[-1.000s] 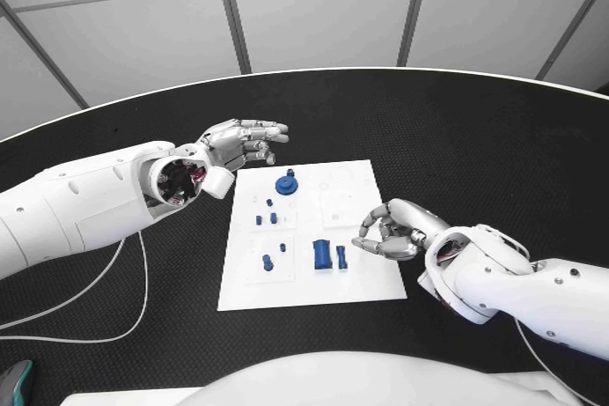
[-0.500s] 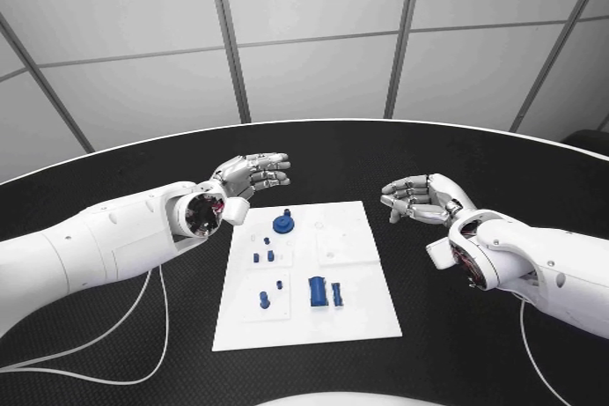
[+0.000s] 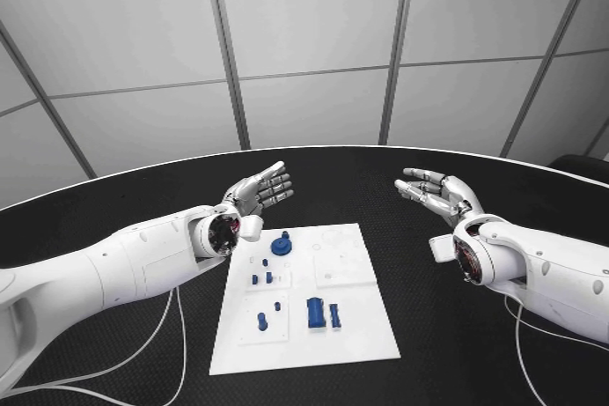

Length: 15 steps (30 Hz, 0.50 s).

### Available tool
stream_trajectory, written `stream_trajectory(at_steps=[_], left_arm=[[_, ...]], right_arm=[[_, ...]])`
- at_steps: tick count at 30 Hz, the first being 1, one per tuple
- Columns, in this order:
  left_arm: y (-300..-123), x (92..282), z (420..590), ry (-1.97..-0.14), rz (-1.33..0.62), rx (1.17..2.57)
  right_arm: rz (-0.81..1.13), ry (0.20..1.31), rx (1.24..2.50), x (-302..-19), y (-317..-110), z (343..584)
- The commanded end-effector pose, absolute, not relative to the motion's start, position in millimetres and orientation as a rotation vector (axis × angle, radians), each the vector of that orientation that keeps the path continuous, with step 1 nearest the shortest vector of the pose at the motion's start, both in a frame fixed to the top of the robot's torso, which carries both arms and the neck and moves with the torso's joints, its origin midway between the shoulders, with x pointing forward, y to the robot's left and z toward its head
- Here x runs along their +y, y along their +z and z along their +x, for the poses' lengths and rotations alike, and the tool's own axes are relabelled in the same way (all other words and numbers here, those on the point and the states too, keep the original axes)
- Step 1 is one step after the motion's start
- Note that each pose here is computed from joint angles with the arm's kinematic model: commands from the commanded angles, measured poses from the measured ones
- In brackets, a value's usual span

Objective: Assemble the parts on the task board

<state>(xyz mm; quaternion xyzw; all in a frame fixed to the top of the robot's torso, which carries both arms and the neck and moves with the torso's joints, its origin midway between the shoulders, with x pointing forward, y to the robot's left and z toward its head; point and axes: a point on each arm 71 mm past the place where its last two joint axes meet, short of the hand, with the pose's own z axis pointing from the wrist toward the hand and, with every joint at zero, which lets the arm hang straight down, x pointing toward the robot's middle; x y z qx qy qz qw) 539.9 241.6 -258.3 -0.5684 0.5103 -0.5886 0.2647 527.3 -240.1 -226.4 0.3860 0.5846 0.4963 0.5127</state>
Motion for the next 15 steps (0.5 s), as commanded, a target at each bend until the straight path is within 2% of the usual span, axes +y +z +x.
stream_trajectory(at_steps=[1,8,15], left_arm=[[-258.2,239.5,537.5,-1.572,-1.529,1.377],[-256.1,228.0,523.6,-1.479,-1.478,1.363],[-247.2,212.0,500.1,-1.360,-1.378,1.321]], right_arm=[[0.951,1.205,1.387,-235,-227,522],[1.080,1.234,1.289,-212,-227,493],[1.189,1.232,1.227,-195,-225,467]])
